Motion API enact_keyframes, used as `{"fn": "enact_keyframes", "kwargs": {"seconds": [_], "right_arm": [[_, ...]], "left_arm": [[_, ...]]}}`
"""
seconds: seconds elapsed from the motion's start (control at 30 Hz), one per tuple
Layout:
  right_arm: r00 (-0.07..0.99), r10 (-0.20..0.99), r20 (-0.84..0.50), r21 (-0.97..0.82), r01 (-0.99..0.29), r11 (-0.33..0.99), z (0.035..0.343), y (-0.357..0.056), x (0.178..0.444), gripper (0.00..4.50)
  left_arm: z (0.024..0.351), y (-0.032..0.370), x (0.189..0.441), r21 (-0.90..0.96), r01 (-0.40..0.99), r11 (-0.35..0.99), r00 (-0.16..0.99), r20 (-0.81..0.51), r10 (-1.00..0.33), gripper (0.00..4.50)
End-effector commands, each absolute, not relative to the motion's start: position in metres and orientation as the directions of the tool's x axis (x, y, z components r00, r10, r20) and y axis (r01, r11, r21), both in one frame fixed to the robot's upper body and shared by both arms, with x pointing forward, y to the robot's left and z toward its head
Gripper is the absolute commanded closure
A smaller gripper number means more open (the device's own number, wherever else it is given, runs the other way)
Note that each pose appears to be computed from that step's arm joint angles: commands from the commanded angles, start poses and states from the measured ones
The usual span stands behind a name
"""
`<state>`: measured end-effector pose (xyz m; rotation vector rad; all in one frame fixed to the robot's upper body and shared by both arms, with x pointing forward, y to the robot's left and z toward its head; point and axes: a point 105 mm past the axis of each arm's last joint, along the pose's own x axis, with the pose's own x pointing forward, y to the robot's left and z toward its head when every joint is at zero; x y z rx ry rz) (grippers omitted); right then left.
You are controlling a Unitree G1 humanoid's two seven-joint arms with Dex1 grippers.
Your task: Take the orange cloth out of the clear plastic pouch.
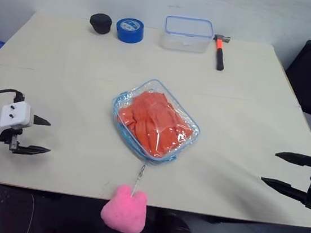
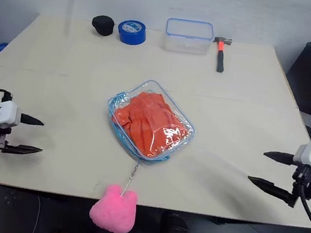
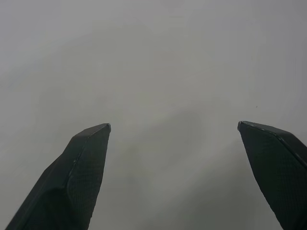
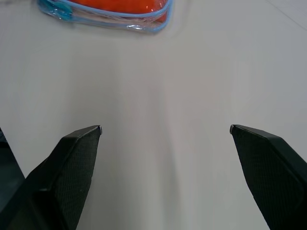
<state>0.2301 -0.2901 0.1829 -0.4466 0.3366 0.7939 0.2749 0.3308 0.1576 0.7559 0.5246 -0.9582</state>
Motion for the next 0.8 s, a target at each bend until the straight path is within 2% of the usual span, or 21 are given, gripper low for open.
{"fn": "enact_keyframes", "kwargs": {"seconds": [0.03, 0.57, 0.8], "right_arm": [[0.677, 0.597, -0.43, -0.29, -0.73, 0.619, 0.187, -0.291, 0.232, 0.0], [0.693, 0.59, -0.415, -0.316, -0.717, 0.621, 0.188, -0.286, 0.237, 0.0], [0.667, 0.627, -0.402, -0.274, -0.742, 0.612, 0.19, -0.276, 0.235, 0.0]], "left_arm": [[0.163, 0.335, 0.273, 0.372, 0.863, 0.341, 0.502, -0.699, -0.51, 0.02], [0.172, 0.315, 0.294, 0.434, 0.838, 0.331, 0.546, -0.631, -0.552, 0.02], [0.178, 0.293, 0.302, 0.435, 0.855, 0.284, 0.511, -0.606, -0.61, 0.02]]}}
